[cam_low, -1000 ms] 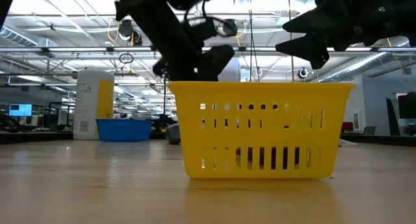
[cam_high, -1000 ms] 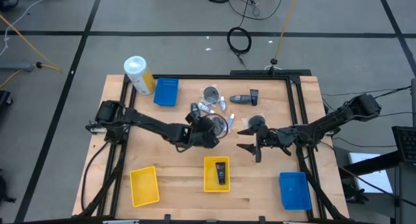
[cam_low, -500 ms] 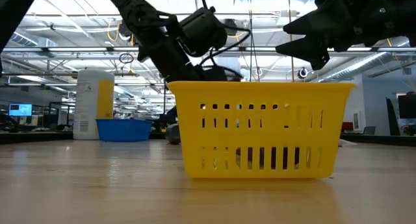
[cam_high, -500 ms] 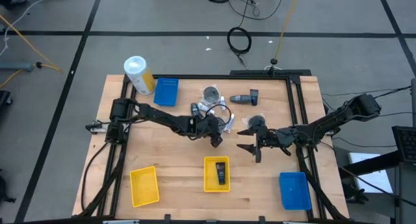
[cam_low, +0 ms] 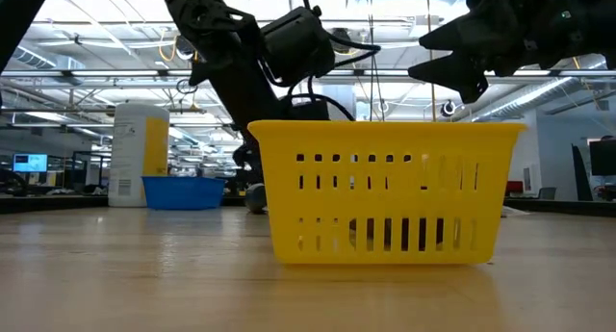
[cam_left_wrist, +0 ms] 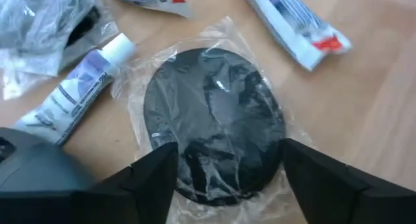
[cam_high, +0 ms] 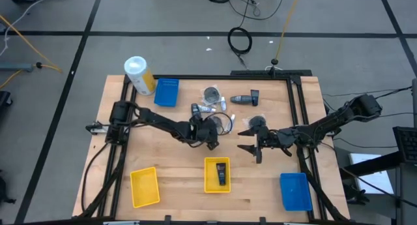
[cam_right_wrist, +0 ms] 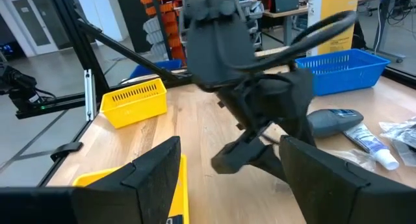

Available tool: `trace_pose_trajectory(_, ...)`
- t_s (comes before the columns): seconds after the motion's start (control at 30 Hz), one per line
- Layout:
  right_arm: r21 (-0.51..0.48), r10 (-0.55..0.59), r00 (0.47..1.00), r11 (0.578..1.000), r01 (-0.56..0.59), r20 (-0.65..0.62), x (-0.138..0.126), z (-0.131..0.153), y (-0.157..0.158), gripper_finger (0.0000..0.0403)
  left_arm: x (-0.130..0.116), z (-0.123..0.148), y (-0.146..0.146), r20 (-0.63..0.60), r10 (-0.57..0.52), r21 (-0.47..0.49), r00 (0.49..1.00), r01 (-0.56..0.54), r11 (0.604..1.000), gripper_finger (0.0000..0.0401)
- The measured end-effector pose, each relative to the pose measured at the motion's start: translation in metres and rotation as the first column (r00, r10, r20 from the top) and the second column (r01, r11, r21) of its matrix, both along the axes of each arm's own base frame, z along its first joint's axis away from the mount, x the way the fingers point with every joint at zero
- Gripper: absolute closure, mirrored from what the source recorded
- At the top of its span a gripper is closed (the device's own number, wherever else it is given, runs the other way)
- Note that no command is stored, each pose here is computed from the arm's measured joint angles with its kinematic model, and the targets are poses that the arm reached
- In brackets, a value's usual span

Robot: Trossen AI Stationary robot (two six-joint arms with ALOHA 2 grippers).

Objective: Pick & Place Travel size toiletries
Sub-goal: Put the black hairbrush into the bottom blue bin

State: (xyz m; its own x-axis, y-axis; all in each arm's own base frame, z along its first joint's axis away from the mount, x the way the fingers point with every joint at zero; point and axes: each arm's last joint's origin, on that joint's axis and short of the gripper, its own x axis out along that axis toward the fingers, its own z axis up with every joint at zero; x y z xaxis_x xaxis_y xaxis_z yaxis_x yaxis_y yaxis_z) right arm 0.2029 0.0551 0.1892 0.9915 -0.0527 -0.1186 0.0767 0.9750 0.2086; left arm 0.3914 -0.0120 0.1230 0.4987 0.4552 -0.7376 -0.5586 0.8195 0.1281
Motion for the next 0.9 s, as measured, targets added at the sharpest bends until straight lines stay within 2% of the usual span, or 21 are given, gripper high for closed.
trace_pose_trajectory(0.17,0.0,0.0,1.0,1.0,0.0,-0.001,0.0,0.0,0.0,0.0149,0.002,0.001,-0.015,-0.053,-0.169,0.067,0.984,0.172,0.983,0.0166)
trace_pose_trajectory(0.33,0.0,0.0,1.0,1.0,0.0,0.0,0.0,0.0,0.0,0.0149,0.003,0.003,-0.027,-0.12,-0.303,0.164,0.946,0.32,0.933,0.0173)
trace_pose_trajectory(0.7,0.0,0.0,1.0,1.0,0.0,0.001,0.0,0.0,0.0,0.0149,0.009,-0.026,-0.017,-0.169,-0.219,0.251,0.961,0.257,0.933,0.0178)
trace_pose_trajectory(0.8,0.0,0.0,1.0,1.0,0.0,-0.001,0.0,0.0,0.0,0.0149,0.01,-0.027,-0.019,-0.18,-0.242,0.264,0.954,0.284,0.922,0.0206)
trace_pose_trajectory(0.9,0.0,0.0,1.0,1.0,0.0,-0.001,0.0,0.0,0.0,0.0149,0.009,-0.026,-0.02,-0.191,-0.25,0.267,0.949,0.295,0.917,0.0257)
